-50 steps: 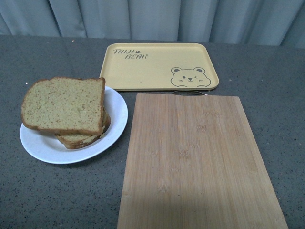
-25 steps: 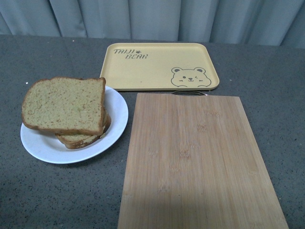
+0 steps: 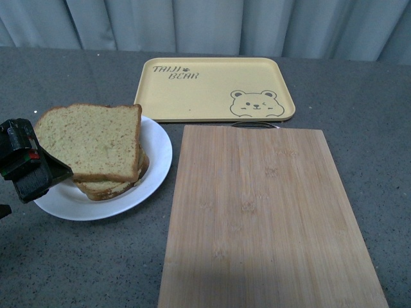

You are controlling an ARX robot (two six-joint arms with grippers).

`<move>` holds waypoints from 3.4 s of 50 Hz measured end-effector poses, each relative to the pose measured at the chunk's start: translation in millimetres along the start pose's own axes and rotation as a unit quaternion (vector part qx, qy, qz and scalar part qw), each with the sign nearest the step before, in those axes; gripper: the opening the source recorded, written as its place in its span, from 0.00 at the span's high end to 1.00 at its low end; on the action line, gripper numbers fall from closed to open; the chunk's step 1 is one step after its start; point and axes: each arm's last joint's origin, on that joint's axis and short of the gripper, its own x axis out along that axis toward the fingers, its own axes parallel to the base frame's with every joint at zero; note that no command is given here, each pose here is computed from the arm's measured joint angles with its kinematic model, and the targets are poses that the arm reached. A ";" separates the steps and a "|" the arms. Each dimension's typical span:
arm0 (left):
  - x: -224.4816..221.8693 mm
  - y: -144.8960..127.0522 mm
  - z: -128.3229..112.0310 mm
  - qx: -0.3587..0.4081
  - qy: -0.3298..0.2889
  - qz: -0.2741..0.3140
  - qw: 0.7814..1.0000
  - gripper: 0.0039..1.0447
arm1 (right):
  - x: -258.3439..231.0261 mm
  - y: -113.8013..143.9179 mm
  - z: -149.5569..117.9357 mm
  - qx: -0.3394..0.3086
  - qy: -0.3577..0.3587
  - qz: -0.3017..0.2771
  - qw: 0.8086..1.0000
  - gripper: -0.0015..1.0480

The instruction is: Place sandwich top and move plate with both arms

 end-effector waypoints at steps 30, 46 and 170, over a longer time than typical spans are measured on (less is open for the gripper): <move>32.5 24.6 -3.1 -0.100 0.043 0.062 0.992 0.06 | 0.0 0.0 0.0 0.000 0.000 0.000 1.000 0.09; 51.9 18.3 6.5 -0.132 0.056 0.066 0.988 0.31 | 0.0 0.0 0.0 0.000 0.000 0.000 1.000 0.09; 211.3 -174.0 62.2 -0.292 0.053 -0.226 0.928 0.97 | 0.0 0.0 0.0 0.000 0.000 0.000 1.000 0.09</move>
